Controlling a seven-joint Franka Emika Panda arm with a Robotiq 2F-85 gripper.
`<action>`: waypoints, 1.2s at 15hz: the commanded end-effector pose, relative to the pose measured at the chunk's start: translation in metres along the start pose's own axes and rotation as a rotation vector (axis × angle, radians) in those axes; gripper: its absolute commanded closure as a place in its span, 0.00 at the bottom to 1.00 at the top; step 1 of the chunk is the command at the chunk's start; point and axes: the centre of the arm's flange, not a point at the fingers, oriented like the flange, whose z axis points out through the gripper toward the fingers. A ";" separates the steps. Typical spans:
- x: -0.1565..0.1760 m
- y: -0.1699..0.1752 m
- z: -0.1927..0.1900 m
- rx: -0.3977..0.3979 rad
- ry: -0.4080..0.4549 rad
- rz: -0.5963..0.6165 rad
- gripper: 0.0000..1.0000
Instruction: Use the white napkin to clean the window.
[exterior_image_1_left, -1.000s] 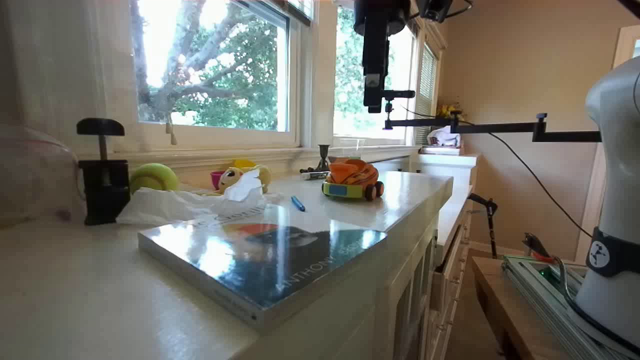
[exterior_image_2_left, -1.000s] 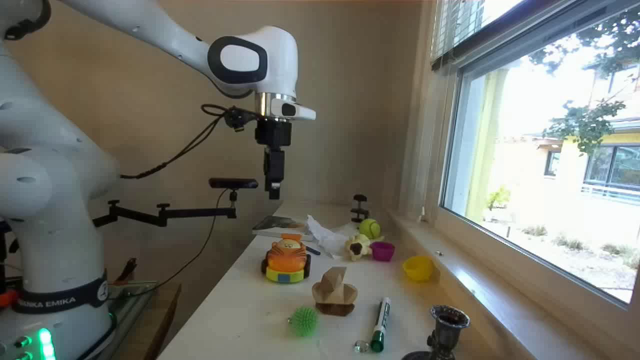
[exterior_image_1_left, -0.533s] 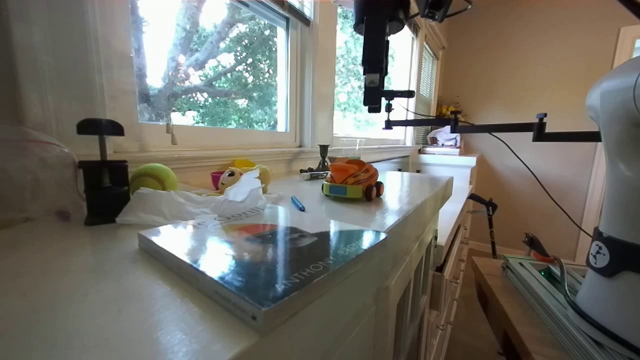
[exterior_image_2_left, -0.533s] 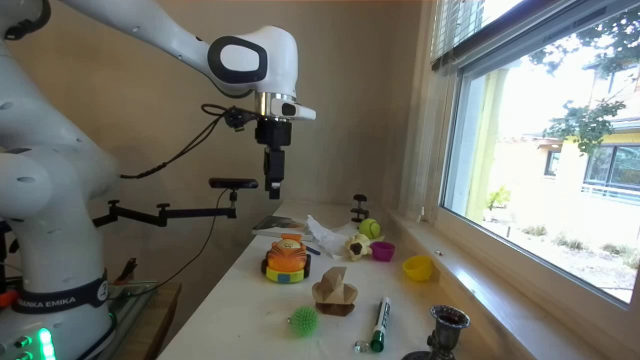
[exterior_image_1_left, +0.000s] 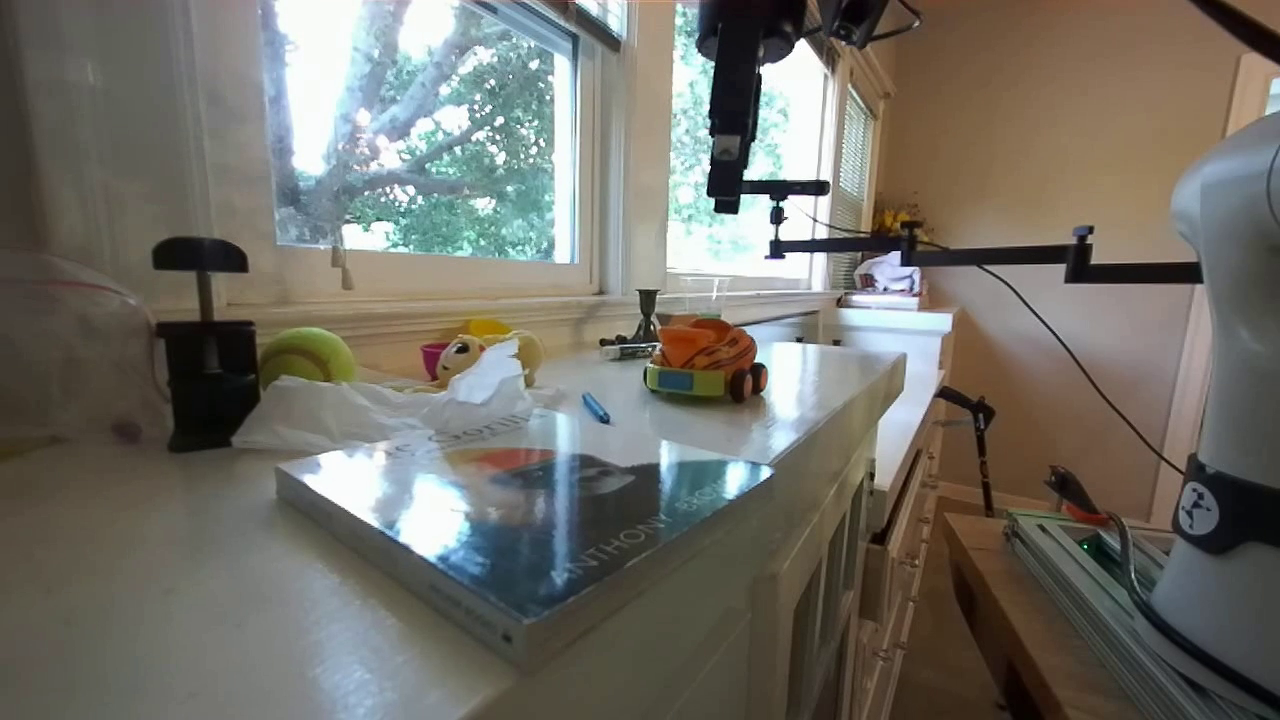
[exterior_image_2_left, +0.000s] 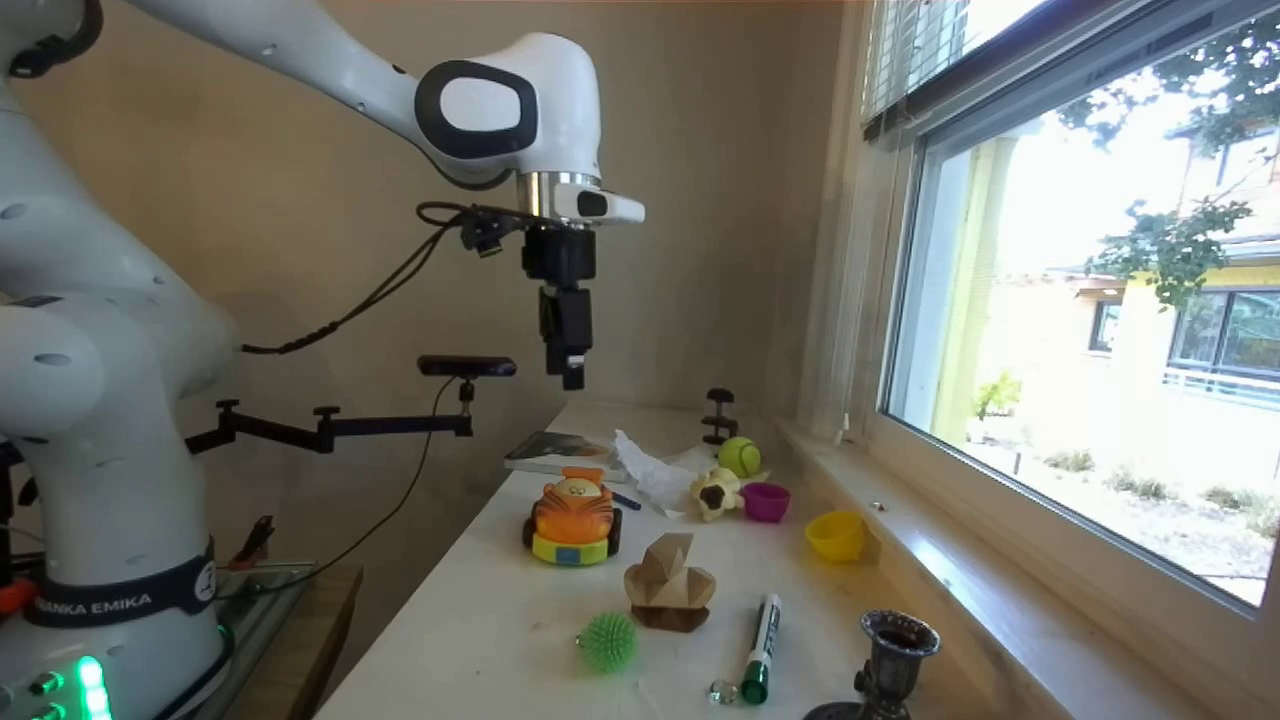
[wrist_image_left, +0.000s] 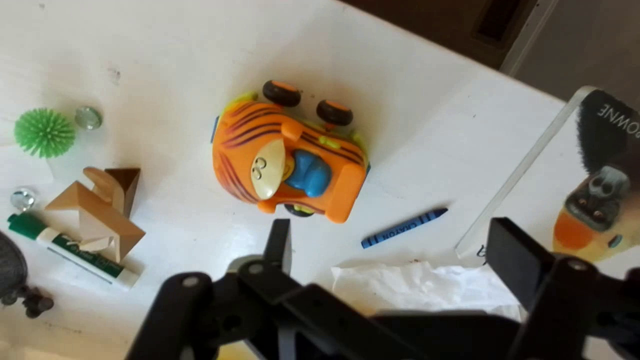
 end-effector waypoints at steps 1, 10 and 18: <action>0.034 0.026 0.001 -0.001 0.072 -0.085 0.00; 0.100 0.024 0.043 0.083 0.169 -0.130 0.00; 0.136 -0.010 0.062 0.124 0.163 -0.177 0.00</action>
